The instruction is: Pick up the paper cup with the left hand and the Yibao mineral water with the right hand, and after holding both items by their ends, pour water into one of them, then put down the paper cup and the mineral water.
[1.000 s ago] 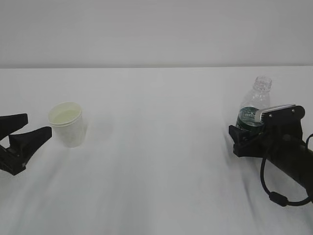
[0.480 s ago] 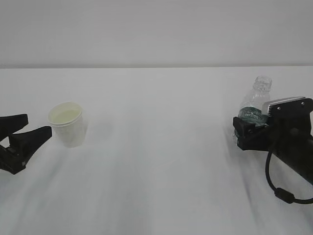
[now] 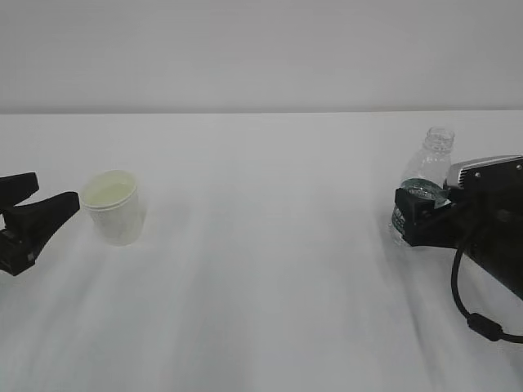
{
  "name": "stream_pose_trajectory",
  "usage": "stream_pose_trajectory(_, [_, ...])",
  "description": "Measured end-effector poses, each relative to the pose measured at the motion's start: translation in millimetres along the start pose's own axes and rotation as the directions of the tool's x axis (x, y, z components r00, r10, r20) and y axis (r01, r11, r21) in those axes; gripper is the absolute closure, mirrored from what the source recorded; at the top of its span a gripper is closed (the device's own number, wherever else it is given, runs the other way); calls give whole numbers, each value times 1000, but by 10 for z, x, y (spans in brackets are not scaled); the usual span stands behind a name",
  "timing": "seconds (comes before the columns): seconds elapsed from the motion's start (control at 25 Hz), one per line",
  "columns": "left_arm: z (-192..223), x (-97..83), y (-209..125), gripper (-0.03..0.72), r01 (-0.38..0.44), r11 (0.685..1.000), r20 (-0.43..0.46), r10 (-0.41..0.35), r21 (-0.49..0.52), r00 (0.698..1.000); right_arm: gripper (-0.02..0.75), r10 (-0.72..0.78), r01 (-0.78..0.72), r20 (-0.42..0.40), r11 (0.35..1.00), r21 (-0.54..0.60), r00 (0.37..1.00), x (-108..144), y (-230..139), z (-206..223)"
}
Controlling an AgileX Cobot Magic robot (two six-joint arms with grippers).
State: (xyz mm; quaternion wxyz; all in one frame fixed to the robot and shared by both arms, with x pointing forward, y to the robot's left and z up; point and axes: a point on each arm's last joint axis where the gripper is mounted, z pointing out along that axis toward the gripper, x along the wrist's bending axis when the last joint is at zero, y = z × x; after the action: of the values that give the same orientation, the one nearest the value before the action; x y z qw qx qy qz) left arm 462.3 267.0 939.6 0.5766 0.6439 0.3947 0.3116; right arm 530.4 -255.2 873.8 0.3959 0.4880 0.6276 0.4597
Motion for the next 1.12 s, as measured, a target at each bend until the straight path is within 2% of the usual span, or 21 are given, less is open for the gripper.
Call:
stream_pose_trajectory(0.72, [-28,-11,47,185,24,1000,-7,-24,-20,1000,147,20,-20,4,998,-61,1000,-4,201,-157])
stream_pose_trajectory(1.12, [-155,-63,328,186,-16,993,-32,12,-116,999,147,19,-19,6,996,-82,1000,2,277,-321])
